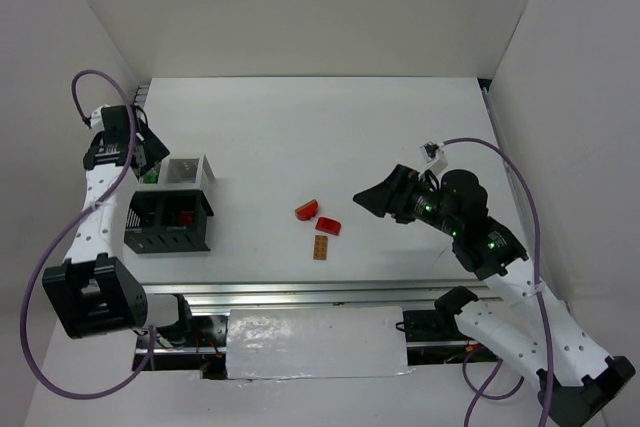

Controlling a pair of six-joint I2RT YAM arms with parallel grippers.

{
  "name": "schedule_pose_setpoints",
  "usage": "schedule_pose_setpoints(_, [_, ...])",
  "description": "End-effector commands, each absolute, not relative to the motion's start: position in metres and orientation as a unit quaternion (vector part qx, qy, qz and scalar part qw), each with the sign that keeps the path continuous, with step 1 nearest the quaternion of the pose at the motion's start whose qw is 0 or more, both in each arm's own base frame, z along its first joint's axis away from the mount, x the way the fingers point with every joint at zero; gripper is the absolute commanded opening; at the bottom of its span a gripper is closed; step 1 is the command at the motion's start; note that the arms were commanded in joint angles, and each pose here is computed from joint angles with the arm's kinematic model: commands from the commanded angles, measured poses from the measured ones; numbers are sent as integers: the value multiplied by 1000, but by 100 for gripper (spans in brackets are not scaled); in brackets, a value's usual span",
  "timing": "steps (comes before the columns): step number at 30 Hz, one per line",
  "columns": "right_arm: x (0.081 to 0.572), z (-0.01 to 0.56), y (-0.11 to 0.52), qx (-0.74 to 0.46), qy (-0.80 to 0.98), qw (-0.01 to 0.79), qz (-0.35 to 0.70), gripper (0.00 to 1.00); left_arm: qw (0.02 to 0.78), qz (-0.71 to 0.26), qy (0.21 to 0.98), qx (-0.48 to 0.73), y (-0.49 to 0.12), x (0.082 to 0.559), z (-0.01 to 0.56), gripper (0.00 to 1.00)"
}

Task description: Sort the legos into containers by color

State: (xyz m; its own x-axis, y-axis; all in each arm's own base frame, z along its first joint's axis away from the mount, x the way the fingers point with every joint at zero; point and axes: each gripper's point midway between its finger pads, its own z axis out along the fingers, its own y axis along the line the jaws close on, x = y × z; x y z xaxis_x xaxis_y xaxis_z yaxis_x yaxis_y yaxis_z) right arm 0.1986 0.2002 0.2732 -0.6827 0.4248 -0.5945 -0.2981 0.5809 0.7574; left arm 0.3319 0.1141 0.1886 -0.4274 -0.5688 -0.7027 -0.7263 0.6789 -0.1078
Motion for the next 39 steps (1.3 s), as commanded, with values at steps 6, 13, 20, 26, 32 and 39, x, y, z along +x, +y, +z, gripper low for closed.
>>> schedule_pose_setpoints(6, [236, 213, 186, 66, 865, 406, 287, 85, 550, -31, 819, -161, -7, 342, 283, 99])
schedule_pose_setpoints(13, [242, 139, 238, -111, 916, 351, 159, 83, 541, -106, 832, -60, -63, 302, 296, 100])
schedule_pose_setpoints(20, [264, 97, 266, -202, 916, 329, 105, 77, 523, -146, 839, 23, -80, 260, 253, 100])
schedule_pose_setpoints(26, [281, 66, 270, -227, 928, 292, 45, 74, 523, -155, 838, 28, -81, 249, 240, 99])
schedule_pose_setpoints(32, [286, 42, 277, -235, 934, 267, 44, 68, 524, -164, 835, 32, -85, 248, 239, 100])
schedule_pose_setpoints(39, [293, 27, 262, -205, 944, 256, 14, 61, 523, -166, 835, 35, -86, 248, 239, 99])
